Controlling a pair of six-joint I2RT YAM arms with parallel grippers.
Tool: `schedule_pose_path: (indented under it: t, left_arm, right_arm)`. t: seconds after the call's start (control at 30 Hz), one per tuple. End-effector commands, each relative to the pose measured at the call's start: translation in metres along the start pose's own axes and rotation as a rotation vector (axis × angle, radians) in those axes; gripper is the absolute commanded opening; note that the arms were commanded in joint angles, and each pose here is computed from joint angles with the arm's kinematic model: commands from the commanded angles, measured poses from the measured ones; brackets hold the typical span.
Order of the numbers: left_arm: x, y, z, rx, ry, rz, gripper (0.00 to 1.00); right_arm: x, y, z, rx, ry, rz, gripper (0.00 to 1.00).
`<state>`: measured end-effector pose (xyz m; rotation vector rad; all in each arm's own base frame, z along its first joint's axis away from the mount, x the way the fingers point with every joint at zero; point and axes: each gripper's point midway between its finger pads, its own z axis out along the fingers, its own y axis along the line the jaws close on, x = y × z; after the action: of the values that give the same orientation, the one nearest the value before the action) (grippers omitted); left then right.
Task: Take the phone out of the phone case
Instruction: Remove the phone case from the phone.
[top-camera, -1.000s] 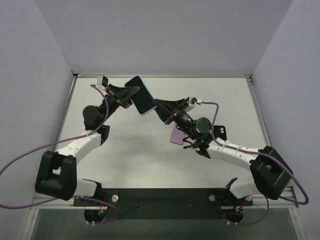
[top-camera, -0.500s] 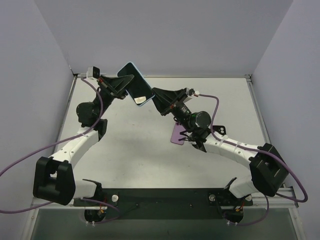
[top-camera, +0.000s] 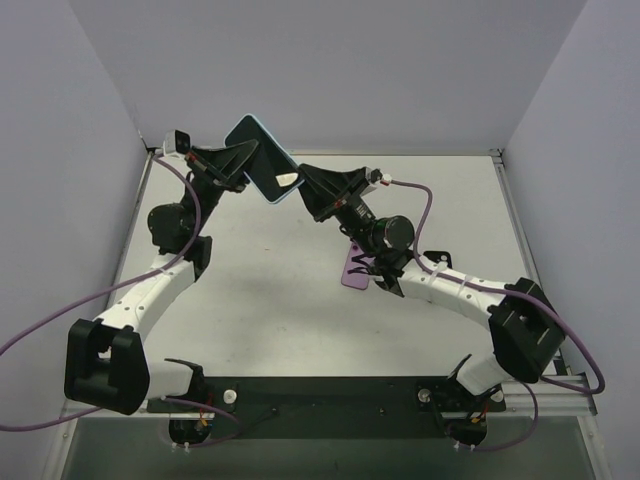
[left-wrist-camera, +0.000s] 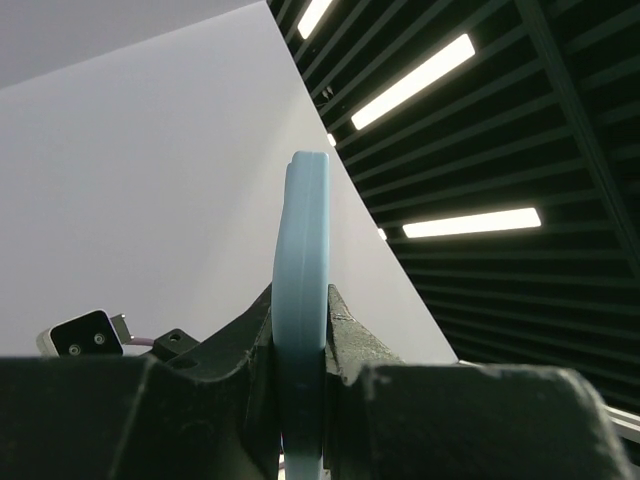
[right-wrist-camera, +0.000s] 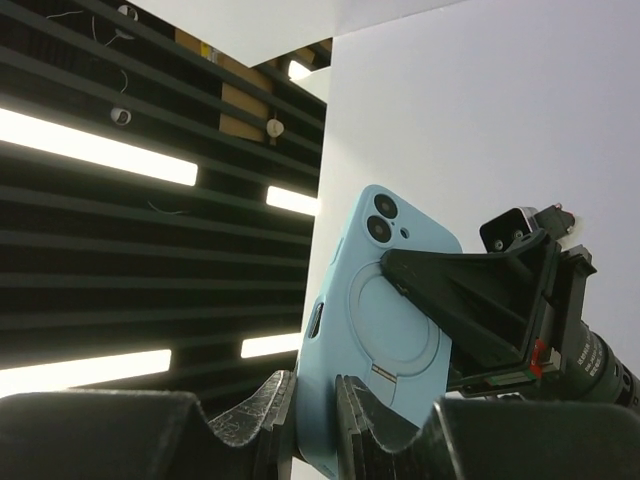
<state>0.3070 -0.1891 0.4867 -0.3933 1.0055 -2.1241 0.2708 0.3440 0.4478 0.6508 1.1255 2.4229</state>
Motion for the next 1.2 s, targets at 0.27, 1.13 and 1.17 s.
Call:
schedule_pose_path:
  t: [0.27, 1.13, 1.17]
  left_arm:
    - [0.059, -0.169, -0.036, 0.597, 0.164, 0.093, 0.0]
    - [0.06, -0.089, -0.04, 0.376, 0.163, 0.029, 0.0]
    - [0.061, -0.086, -0.041, 0.37, 0.164, 0.028, 0.0]
  right_arm:
    - [-0.004, -0.043, -0.025, 0.009, 0.044, -0.138, 0.0]
    - [-0.021, -0.209, -0.136, 0.844, 0.191, -0.573, 0.15]
    - [-0.021, -0.204, -0.132, 0.833, 0.19, -0.581, 0.18]
